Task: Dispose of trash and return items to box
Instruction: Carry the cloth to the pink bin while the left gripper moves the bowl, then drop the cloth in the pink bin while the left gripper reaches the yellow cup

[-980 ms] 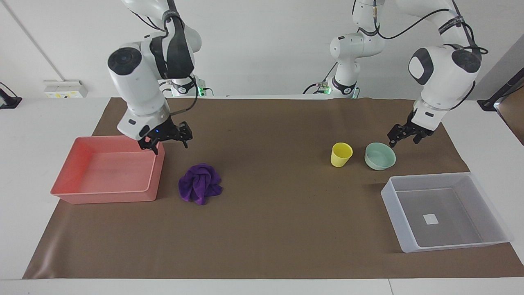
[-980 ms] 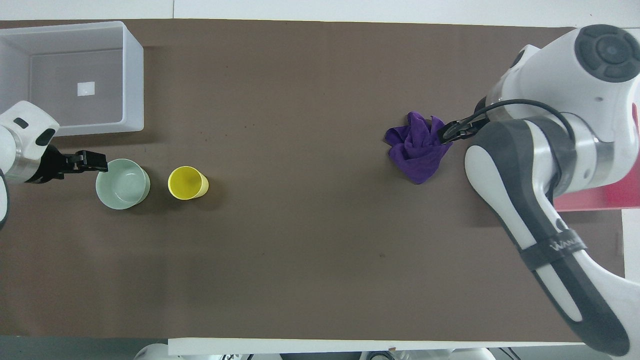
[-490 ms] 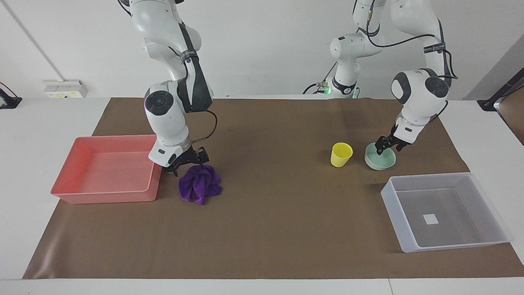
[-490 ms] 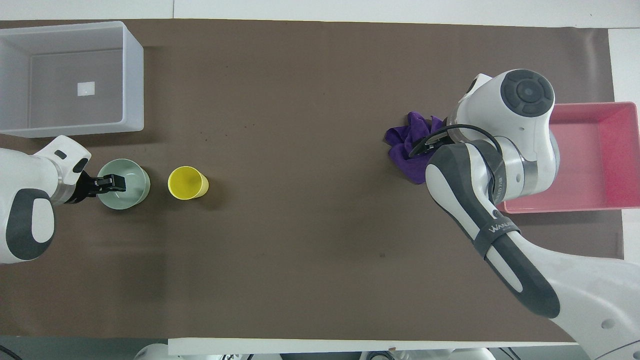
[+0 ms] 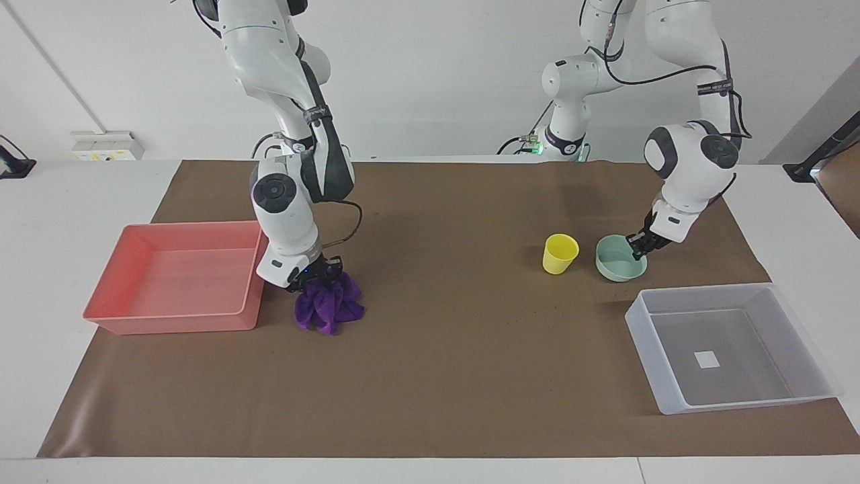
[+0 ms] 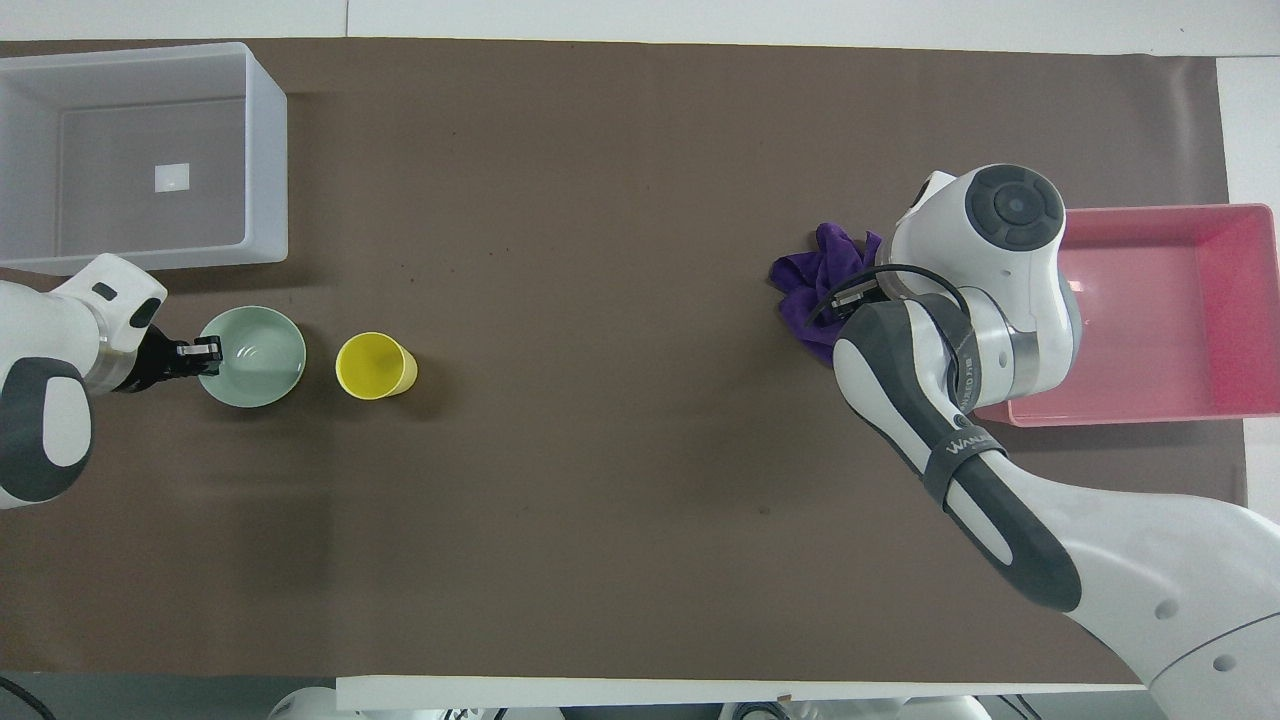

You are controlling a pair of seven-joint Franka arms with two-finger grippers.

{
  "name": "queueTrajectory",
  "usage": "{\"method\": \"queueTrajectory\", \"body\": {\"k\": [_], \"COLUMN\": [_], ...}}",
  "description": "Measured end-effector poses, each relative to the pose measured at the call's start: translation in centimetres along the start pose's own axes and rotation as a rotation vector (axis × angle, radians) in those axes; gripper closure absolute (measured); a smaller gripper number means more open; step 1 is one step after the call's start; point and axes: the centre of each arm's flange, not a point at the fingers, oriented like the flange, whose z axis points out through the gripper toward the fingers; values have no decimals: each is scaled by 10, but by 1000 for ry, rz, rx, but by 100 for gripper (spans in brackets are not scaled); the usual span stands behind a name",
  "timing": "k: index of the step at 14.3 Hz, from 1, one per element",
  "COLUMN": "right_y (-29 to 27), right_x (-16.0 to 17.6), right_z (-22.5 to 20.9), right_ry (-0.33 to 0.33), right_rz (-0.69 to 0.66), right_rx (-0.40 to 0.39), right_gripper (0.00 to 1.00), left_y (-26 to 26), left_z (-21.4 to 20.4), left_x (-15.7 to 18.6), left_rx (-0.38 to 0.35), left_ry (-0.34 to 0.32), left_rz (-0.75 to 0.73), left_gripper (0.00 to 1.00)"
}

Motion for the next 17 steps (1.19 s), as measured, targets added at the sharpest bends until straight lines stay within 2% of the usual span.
{"method": "queueTrajectory", "body": {"k": [2,3,4,6,8,11,13,15,17], "right_y": [0,0,0,0,2,10,25,53,79], "right_x": [1,2,5,11,10,-1,-13,-34,-56], "right_z": [-4,-10,-20,-54,-96,-151,-191,-230,-259], "right_ry": [3,-3,-11,-19,-15,-13,-5,3,10], "right_rz": [0,-1,-1,-2,1,14,40,89,114], "right_rx": [0,1,3,6,10,15,17,21,17], "right_gripper": [85,92,92,92,92,92,92,92,92], "left_y": [4,8,10,2,-23,-44,-51,-51,-51], "left_z": [-75,-119,-151,-168,-136,-53,-5,15,6], "left_x": [13,20,28,52,96,160,182,191,194], "left_rx": [-21,-49,-75,-137,-187,-201,-200,-197,-190], "left_ry": [-23,-8,25,86,113,128,135,149,168], "left_rz": [-25,-38,-50,-108,-178,-232,-254,-258,-249], "left_gripper": [97,97,97,97,97,97,97,96,78]}}
